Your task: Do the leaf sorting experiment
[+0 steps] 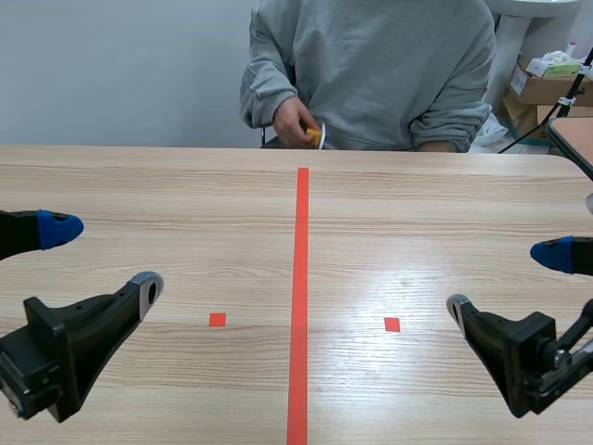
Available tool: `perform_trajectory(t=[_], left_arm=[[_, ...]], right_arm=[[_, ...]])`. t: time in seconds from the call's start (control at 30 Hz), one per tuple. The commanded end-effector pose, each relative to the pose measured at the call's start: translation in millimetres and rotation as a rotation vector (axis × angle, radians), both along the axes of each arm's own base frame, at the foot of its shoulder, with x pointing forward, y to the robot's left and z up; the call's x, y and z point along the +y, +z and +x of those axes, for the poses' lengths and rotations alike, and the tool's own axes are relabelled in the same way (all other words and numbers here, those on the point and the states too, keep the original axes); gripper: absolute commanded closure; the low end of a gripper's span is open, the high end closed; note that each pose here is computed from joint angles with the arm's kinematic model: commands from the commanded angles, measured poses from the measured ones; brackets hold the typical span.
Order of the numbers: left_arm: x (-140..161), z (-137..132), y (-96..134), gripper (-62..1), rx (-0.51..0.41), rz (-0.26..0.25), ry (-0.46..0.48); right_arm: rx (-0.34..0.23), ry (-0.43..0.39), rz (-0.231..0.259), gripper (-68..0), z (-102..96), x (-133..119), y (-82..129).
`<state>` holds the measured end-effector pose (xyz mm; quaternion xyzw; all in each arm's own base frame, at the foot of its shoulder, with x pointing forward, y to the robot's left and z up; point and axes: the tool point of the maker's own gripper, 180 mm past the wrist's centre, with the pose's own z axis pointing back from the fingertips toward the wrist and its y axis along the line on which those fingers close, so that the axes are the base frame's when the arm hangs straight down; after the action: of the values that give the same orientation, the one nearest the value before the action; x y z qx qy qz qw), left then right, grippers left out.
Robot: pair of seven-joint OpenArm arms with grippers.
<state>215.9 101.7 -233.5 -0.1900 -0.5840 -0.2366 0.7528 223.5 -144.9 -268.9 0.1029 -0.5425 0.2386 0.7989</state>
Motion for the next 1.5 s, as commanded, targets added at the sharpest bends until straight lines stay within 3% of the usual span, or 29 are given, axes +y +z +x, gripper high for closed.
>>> perform_trajectory(t=[0.0, 1.47], left_arm=[[-4.4, -0.8, 7.0, -62.3, -0.017, -0.022, -0.007], [-4.4, -0.9, 6.7, -62.3, -0.016, -0.022, -0.007]], right_arm=[[-0.022, 0.000, 0.000, -61.9, 3.3, -2.9, 5.5], [-0.031, 0.003, -0.001, -61.9, 6.4, -2.5, 7.9]])
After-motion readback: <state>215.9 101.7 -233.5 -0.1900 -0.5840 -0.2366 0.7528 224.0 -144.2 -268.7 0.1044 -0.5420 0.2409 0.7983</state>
